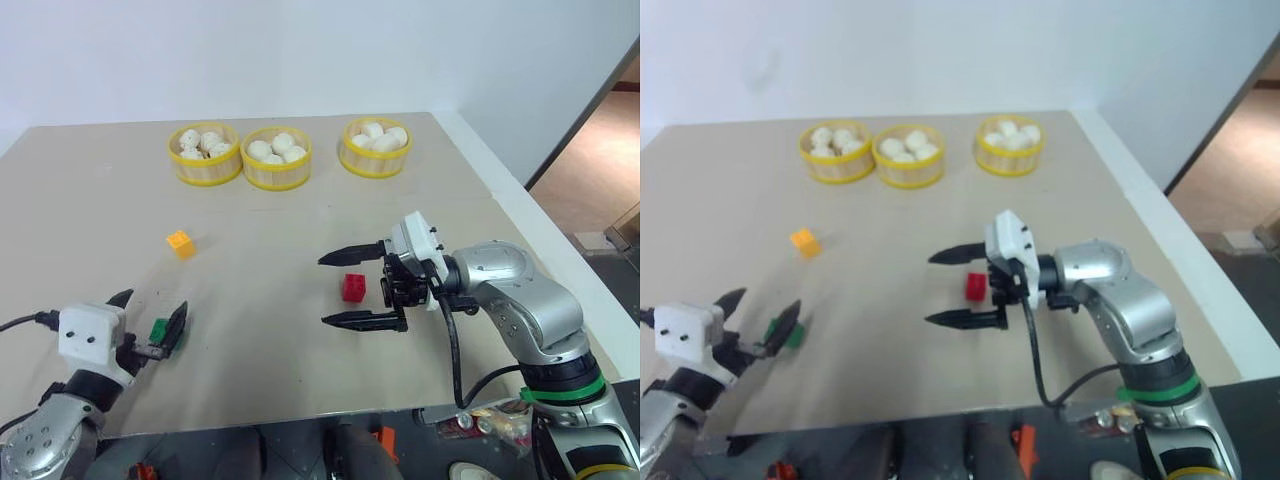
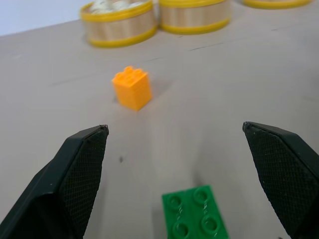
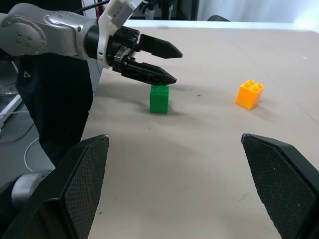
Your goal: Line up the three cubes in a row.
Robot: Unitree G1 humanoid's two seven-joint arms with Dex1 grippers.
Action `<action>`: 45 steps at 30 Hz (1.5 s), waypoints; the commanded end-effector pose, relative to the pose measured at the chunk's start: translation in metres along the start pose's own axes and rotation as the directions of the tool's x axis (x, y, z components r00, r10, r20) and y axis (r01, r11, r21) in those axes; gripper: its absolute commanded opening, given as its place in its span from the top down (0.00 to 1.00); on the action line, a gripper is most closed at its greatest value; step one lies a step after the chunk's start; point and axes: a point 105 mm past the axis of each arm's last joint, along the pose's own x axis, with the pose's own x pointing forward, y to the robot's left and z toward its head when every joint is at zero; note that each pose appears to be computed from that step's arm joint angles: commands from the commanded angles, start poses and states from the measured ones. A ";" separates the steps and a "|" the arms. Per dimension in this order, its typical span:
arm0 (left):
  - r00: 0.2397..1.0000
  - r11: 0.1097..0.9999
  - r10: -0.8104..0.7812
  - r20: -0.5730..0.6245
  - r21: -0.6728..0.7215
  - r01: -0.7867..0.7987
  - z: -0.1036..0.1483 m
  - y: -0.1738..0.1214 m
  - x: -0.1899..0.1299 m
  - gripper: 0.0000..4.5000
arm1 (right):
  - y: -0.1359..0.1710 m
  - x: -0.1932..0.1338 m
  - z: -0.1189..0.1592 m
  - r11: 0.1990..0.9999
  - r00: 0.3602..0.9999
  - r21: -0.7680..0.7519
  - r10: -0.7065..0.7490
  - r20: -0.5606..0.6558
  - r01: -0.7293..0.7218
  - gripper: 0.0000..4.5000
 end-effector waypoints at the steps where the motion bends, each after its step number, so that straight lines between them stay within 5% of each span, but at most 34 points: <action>1: 0.999 0.999 0.033 0.017 0.034 -0.034 0.001 -0.001 -0.003 0.00 | -0.003 0.000 0.008 0.998 1.000 -0.056 -0.003 0.010 0.003 0.02; 16: 0.993 0.999 0.017 -0.120 -0.031 -0.021 -0.045 -0.010 -0.009 0.00 | -0.002 -0.004 0.011 0.999 0.998 -0.038 0.001 0.069 0.002 0.02; 26: 0.990 0.999 0.005 -0.141 -0.047 -0.012 -0.055 -0.006 -0.004 0.70 | -0.003 -0.005 0.007 0.998 0.999 -0.068 -0.003 0.044 0.006 0.00; 31: 0.976 0.985 -0.171 -0.131 -0.005 0.172 -0.050 -0.011 0.004 0.70 | -0.004 -0.006 0.005 0.997 0.999 -0.077 -0.004 0.036 0.007 0.00; 36: 0.786 0.768 -0.599 -0.153 0.168 0.618 -0.026 -0.043 0.013 0.70 | -0.006 -0.007 0.003 0.996 1.000 -0.086 -0.005 0.024 0.007 0.00; 39: 0.698 0.668 -0.696 -0.171 0.204 0.716 -0.015 -0.047 0.027 0.70 | -0.008 -0.008 0.003 0.996 1.000 -0.093 -0.013 0.015 0.014 0.00; 45: 0.395 0.313 -0.879 -0.267 0.302 0.900 -0.005 -0.079 0.065 0.70 | -0.011 -0.013 0.001 0.997 1.000 -0.074 -0.021 -0.014 0.020 0.00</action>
